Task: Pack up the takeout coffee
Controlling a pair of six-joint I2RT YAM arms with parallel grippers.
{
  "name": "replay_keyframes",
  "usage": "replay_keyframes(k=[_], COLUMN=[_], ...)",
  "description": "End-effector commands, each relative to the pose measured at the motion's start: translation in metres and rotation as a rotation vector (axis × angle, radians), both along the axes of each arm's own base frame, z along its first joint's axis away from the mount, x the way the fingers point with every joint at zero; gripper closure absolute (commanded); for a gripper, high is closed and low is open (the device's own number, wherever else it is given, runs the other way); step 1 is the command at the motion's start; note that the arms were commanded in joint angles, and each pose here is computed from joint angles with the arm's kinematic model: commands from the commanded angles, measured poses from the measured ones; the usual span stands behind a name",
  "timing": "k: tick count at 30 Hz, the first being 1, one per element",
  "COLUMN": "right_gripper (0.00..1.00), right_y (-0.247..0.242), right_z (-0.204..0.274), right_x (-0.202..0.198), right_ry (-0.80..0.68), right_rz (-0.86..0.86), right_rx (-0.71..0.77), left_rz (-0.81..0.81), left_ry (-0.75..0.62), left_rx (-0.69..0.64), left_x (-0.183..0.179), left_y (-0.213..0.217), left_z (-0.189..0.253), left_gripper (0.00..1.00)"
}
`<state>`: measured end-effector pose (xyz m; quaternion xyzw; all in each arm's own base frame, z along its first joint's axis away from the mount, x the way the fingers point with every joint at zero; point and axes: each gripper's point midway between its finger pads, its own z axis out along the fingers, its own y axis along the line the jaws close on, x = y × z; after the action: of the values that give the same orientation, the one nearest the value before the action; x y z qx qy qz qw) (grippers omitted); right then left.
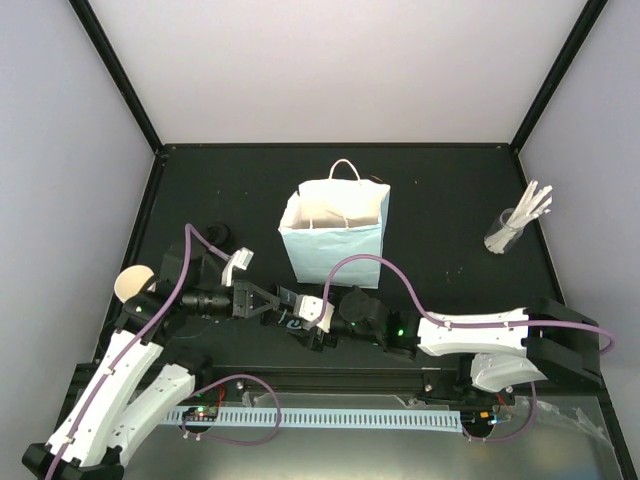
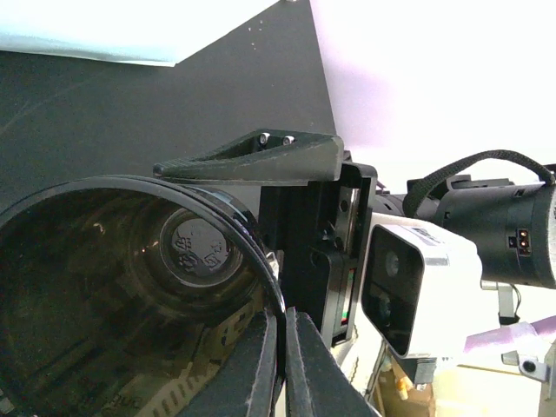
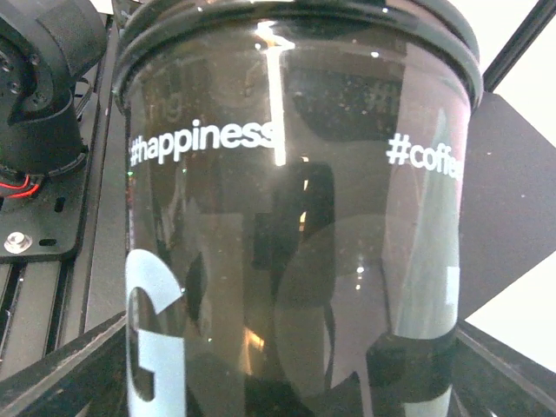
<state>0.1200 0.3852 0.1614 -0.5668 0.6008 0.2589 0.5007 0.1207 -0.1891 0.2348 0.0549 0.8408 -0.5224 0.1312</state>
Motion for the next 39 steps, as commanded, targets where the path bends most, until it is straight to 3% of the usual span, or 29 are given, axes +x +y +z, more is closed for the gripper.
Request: replay_keyframes(k=[1,7,12,30,39], right_gripper=[0.17,0.30,0.33,0.32,0.27], right_y=[0.007,0.005,0.000,-0.012,-0.015], right_z=[0.012,0.009,0.008,0.005,0.006], right_x=[-0.001,-0.003,-0.002,-0.002,-0.002], right_ry=[-0.020,-0.026,-0.027,-0.037,-0.044], right_rz=[0.014,0.022,0.014,-0.002,-0.009], right_rx=[0.021,0.003,-0.005,-0.012,-0.014], left_rz=[-0.034,-0.043,-0.047,-0.053,-0.050], left_ry=[-0.049,-0.043,-0.045,-0.047,-0.047], left_rx=[-0.058,-0.076,-0.085,-0.101,-0.080], left_x=[-0.004,-0.004,-0.004,-0.004,-0.003], left_y=[-0.005,-0.007,-0.007,-0.009,-0.008], left_z=[0.019,0.016,0.016,0.020,0.015], left_gripper=[0.97,0.96,0.94,0.96,0.98])
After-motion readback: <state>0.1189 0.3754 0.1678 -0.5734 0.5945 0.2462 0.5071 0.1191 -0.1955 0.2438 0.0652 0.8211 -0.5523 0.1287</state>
